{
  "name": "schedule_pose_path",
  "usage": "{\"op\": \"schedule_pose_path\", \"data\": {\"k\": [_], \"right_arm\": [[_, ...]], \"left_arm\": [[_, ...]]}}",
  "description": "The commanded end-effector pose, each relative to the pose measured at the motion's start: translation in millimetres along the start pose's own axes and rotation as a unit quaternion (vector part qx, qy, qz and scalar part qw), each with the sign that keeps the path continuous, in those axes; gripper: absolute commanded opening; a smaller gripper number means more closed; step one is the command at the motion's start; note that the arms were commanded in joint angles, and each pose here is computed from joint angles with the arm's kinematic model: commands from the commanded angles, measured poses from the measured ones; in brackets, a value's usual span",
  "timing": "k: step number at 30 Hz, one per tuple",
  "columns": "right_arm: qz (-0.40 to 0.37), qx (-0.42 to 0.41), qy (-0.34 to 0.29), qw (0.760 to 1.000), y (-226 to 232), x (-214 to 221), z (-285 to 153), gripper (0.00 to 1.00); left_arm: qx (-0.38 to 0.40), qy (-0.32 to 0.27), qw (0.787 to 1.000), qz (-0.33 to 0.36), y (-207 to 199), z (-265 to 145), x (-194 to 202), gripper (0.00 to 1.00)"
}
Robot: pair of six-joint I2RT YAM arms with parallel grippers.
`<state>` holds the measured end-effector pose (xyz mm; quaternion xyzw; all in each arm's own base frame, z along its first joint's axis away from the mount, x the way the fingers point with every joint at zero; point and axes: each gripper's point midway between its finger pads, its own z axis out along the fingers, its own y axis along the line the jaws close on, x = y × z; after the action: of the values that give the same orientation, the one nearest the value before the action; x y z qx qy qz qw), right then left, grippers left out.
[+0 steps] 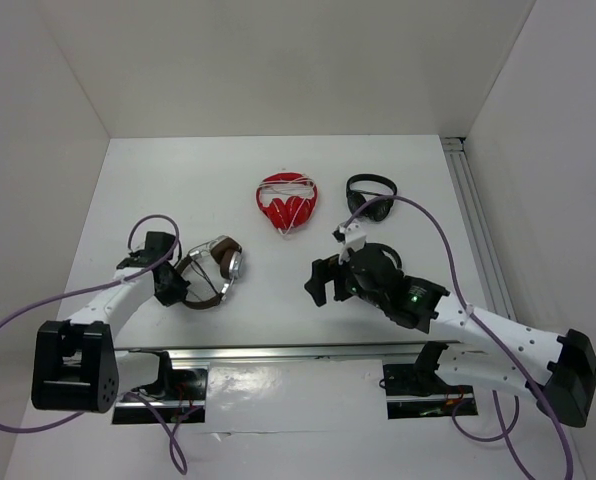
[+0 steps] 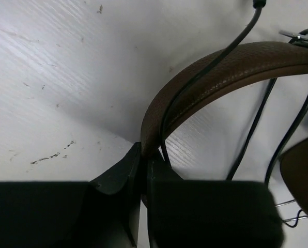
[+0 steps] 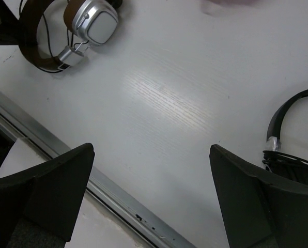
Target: Wrap the headphones
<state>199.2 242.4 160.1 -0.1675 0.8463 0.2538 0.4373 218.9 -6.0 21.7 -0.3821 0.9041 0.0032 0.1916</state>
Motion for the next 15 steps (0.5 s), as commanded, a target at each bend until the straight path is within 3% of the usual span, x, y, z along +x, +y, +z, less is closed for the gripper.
{"op": "schedule_pose_path", "data": {"k": [1, 4, 5, 6, 9, 15], "right_arm": [[0.007, -0.010, -0.026, 1.000, 11.5, -8.8, -1.8, 1.00], [0.008, -0.003, -0.040, 0.999, 16.2, -17.4, -3.1, 1.00], [0.004, 0.002, -0.037, 0.999, 16.1, -14.8, -3.8, 1.00], [0.006, -0.002, -0.044, 0.999, 19.0, -21.2, -5.3, 1.00], [0.011, -0.012, -0.062, 0.998, 28.8, -36.4, -16.3, 1.00], [0.026, -0.043, -0.083, 0.995, 50.3, -64.6, -47.8, 1.00]], "left_arm": [[0.047, -0.008, 0.999, -0.021, -22.0, 1.7, -7.8, 0.20], [0.068, -0.012, 0.997, -0.019, -26.6, -7.7, -8.7, 0.35], [0.082, -0.017, 0.996, -0.020, -30.4, -13.2, -10.5, 0.57], [0.092, -0.027, 0.995, -0.021, -32.7, -18.5, -14.0, 0.72], [0.115, -0.052, 0.992, -0.025, -33.5, -43.7, -24.1, 1.00], [0.163, -0.104, 0.981, -0.021, -39.7, -109.5, -46.0, 1.00]]}}
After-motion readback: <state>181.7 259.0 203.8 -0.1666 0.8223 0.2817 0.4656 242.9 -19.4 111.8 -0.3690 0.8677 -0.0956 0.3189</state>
